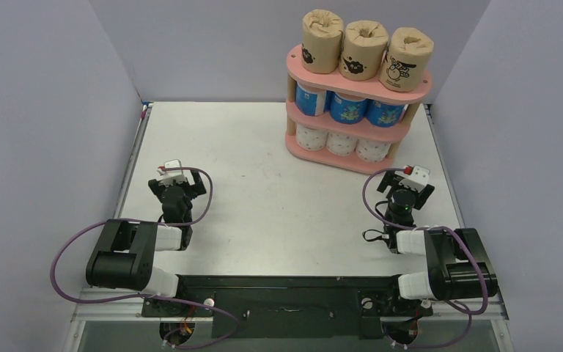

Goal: Place and organize the paper towels onto the shelf
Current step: Reset both arms

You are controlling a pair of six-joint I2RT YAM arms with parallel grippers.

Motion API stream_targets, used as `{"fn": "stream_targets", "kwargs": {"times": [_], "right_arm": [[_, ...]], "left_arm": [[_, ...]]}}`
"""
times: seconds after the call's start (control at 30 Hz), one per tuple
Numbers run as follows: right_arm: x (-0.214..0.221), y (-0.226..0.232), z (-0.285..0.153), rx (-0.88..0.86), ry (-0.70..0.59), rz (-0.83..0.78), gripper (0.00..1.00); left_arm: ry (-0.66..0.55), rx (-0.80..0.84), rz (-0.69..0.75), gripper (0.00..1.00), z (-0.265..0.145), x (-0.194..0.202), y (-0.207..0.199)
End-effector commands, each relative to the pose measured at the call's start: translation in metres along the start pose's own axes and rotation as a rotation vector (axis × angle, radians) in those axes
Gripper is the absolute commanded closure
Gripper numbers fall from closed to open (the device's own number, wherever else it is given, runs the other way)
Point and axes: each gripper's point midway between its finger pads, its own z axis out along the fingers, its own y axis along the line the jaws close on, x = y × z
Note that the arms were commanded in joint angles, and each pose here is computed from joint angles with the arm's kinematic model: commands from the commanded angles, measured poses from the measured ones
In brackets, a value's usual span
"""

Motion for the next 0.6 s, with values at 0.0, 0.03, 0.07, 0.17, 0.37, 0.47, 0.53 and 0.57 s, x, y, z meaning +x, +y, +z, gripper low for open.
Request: {"fn": "stream_targets", "kwargs": {"times": [0.0,0.03,0.07,0.17,0.37,0.47,0.53,0.57], "right_arm": [[-0.0277,0.0038,0.0096,0.012,-0.075,0.059,0.15],[-0.0276,0.0025,0.0093,0.020,-0.075,0.066,0.15],[-0.0281,0.0014,0.0094,0.027,-0.075,0.067,0.15],[-0.0288,0.0015,0.0092,0.028,-0.080,0.072,0.15],[-0.0283,0.0011,0.0089,0.029,-0.079,0.071,0.15],[-0.0289,0.0019,0.0088,0.030,-0.080,0.067,0.15],[-0.0289,0.0023,0.0087,0.029,-0.080,0.067,0.15],[-0.0287,0.0023,0.0087,0.029,-0.079,0.066,0.15]], "left_arm": [[-0.047,0.011,-0.019,0.04,0.0018,-0.0108,-0.0019],[-0.046,0.011,-0.019,0.04,0.0018,-0.0106,-0.0019],[-0.046,0.011,-0.018,0.04,0.0015,-0.0103,-0.0018],[-0.046,0.009,-0.018,0.04,0.0016,-0.0103,-0.0014],[-0.047,0.012,-0.019,0.04,0.0018,-0.0108,-0.0021],[-0.045,0.011,-0.018,0.04,0.0018,-0.0103,-0.0019],[-0.046,0.009,-0.018,0.04,0.0019,-0.0105,-0.0014],[-0.046,0.008,-0.018,0.04,0.0019,-0.0106,-0.0013]]}}
